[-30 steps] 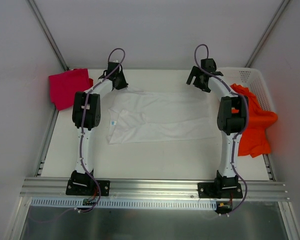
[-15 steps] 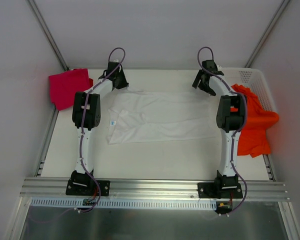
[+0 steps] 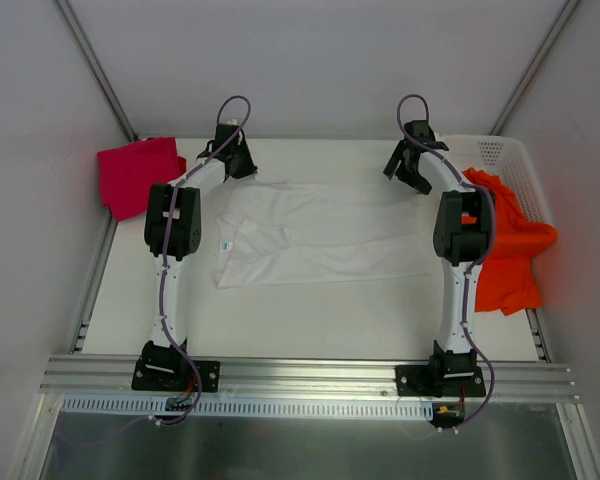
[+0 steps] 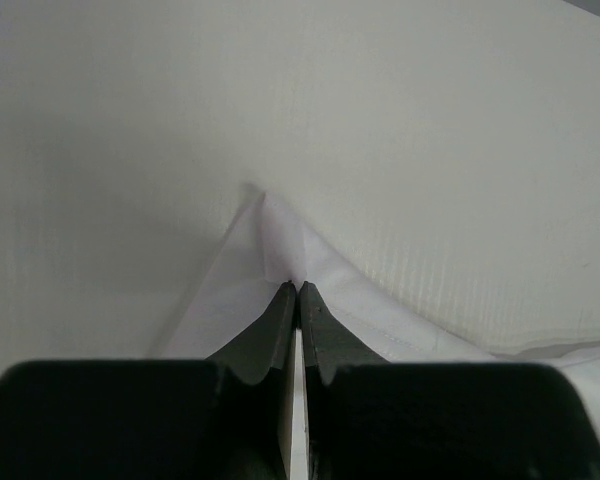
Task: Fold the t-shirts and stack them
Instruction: Fold the tshirt
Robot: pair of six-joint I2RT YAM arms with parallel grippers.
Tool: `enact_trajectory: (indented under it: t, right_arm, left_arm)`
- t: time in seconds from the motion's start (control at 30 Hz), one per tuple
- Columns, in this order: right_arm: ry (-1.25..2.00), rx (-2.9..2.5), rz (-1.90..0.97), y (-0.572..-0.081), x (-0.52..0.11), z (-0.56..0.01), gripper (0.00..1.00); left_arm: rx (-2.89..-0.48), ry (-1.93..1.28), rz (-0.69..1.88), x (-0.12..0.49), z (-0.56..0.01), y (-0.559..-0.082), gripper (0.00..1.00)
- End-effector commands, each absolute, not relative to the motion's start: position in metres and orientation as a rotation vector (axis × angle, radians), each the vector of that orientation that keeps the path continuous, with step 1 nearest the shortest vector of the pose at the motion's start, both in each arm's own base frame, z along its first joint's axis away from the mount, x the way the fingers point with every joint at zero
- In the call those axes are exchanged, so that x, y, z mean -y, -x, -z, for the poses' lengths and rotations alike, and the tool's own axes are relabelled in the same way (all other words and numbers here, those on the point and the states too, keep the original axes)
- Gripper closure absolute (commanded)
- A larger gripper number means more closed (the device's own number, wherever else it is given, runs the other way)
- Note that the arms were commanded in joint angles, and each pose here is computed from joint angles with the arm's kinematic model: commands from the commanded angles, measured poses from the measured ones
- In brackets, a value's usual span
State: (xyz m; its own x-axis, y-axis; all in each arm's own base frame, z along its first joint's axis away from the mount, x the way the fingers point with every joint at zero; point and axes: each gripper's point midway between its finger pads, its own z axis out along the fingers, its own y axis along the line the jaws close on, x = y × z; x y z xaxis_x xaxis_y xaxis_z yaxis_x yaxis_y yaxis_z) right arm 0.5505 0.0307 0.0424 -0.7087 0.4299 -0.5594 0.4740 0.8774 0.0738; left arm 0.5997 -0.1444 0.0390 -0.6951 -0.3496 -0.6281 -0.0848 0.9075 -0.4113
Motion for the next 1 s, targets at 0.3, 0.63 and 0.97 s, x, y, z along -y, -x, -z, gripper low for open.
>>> enact_trajectory:
  t: [0.3, 0.63, 0.97]
  right_arm:
    - [-0.827, -2.427, 0.031, -0.567, 0.009, -0.041, 0.27]
    - [-0.897, -2.439, 0.028, -0.546, 0.008, -0.042, 0.19]
    - [-1.105, -2.481, -0.009, -0.517, 0.043, -0.018, 0.16]
  left_arm:
    - [-2.259, 0.274, 0.504, 0.146, -0.061, -0.607, 1.0]
    - [-2.26, 0.278, 0.501, 0.146, -0.06, -0.607, 1.0]
    - [-2.264, 0.281, 0.501, 0.146, -0.06, -0.605, 1.0]
